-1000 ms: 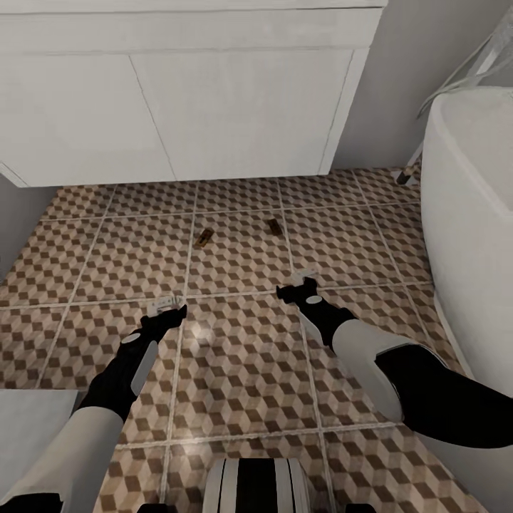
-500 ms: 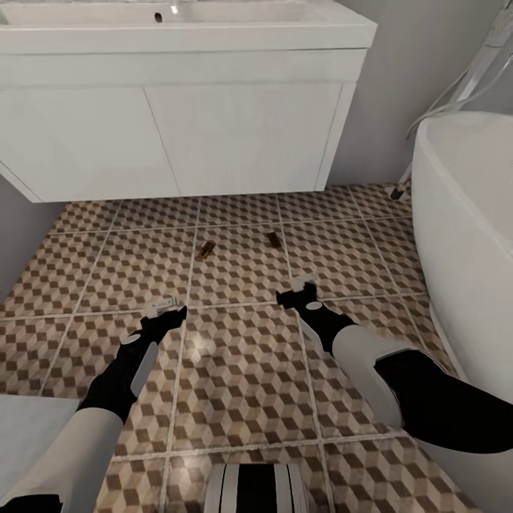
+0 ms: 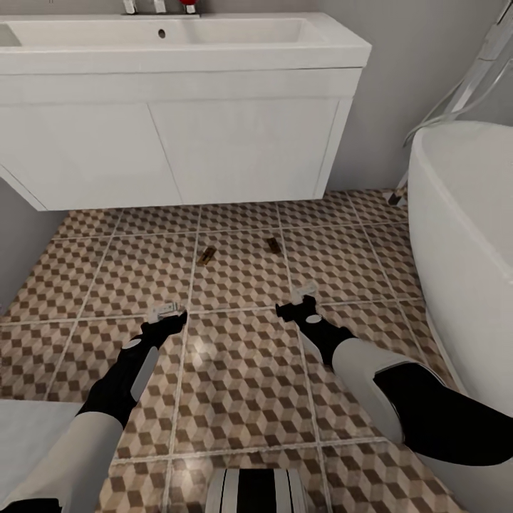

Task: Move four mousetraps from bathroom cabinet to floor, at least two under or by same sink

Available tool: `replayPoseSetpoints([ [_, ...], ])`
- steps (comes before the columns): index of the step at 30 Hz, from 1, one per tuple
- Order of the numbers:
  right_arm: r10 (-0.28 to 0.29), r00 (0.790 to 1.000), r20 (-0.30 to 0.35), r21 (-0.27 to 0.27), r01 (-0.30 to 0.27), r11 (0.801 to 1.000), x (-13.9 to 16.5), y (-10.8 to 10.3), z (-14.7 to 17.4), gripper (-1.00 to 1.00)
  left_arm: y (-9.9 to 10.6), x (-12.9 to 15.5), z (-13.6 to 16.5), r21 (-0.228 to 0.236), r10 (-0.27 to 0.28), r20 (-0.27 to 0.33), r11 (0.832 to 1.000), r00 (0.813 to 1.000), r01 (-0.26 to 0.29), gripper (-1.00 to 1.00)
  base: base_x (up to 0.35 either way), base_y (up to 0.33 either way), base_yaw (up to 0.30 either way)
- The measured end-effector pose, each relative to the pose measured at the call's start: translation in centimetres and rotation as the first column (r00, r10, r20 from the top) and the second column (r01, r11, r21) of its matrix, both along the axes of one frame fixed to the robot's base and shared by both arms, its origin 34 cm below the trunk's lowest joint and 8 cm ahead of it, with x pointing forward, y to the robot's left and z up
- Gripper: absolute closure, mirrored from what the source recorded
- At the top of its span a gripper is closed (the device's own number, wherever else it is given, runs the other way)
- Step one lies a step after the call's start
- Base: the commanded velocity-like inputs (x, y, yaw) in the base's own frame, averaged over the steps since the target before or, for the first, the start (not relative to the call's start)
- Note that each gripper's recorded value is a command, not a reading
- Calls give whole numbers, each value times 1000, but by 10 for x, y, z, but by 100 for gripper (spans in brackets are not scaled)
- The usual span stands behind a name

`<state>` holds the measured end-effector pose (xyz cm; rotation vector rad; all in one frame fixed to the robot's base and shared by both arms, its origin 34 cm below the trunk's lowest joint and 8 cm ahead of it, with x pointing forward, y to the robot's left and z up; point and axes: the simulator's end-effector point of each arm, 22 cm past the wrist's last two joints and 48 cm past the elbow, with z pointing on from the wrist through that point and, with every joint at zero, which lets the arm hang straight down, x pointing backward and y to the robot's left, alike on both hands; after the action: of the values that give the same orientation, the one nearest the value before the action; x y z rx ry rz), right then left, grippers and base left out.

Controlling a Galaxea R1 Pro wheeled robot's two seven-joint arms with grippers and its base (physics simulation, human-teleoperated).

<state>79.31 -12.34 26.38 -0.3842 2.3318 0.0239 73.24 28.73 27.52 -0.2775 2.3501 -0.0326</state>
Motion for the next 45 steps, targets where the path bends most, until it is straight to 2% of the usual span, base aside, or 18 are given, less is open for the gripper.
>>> replayPoseSetpoints([
  [8,1,1000,10,17,-2,1000,-11,3,8,-100,1,-11,4,1,3,-25,1000,1000,-3,-100,0,0,0],
  [13,-4,1000,5,14,4,1000,-18,-5,12,-100,2,-14,9,4,6,-29,1000,1000,-6,-100,0,0,0],
  [18,-9,1000,-13,9,9,1000,-30,-12,12,-100,2,-27,4,4,9,-67,1000,998,-9,-100,0,0,0],
  [20,-10,1000,-26,7,10,1000,-37,-14,10,-100,2,-38,-3,5,11,-96,1000,995,-11,-100,0,0,0],
  [25,-11,999,-42,6,12,1000,-47,-16,13,-100,4,-56,-10,12,20,-124,1000,992,-18,-100,0,0,0],
  [30,-14,999,-30,14,15,1000,-56,-20,18,-100,7,-83,-22,21,29,-173,999,985,-26,-100,0,0,0],
  [35,-15,999,-38,19,16,1000,-69,-21,21,-100,8,-97,-23,24,32,-206,999,978,-27,-100,0,0,0],
  [41,-15,998,-55,20,16,1000,-83,-22,25,-100,10,-136,-32,30,40,-273,999,961,-33,-100,0,0,0],
  [45,-15,998,-65,21,16,1000,-90,-22,29,-100,11,-150,-31,37,46,-288,999,956,-37,-100,0,0,0],
])
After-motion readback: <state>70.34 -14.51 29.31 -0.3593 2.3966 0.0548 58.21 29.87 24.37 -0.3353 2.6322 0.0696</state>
